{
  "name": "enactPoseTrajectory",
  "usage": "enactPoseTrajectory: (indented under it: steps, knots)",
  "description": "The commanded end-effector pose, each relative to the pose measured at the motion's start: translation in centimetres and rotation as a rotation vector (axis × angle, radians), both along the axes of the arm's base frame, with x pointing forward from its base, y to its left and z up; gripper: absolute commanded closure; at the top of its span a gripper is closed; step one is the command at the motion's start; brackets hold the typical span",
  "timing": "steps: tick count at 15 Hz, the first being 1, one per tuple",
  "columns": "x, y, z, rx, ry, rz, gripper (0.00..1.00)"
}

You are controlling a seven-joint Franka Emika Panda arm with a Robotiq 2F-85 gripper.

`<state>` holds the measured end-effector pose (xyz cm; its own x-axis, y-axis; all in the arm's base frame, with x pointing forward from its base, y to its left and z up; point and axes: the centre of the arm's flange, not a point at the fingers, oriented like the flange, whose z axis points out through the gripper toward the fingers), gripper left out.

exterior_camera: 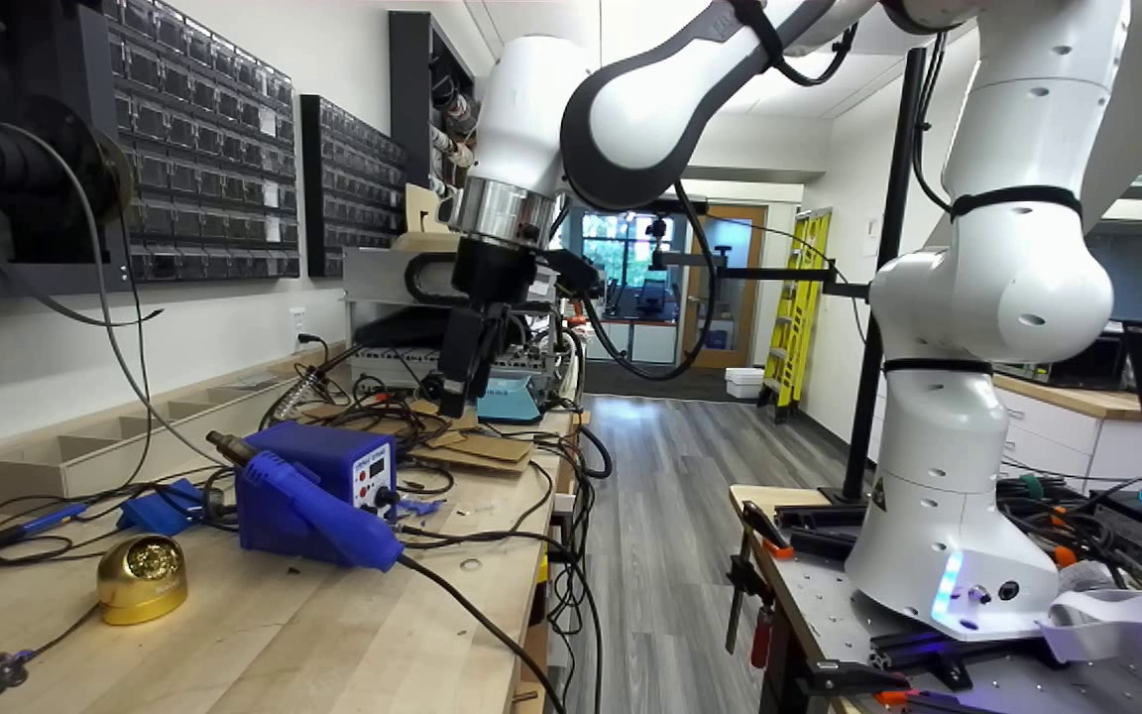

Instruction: Put the blue object on the work bench

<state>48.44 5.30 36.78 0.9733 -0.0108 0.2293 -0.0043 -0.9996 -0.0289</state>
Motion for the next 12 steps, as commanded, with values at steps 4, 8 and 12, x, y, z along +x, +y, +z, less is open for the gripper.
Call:
enactPoseTrajectory:
  steps: [4,8,12]
  knots:
    - [2.5,1.3,-1.2,-0.024,-0.068,-0.084,0.00]
    - [4.3,2.0,-1.6,-0.017,-0.079,-0.117,0.00]
    - [6.7,2.8,-2.0,-0.004,-0.072,-0.116,0.00]
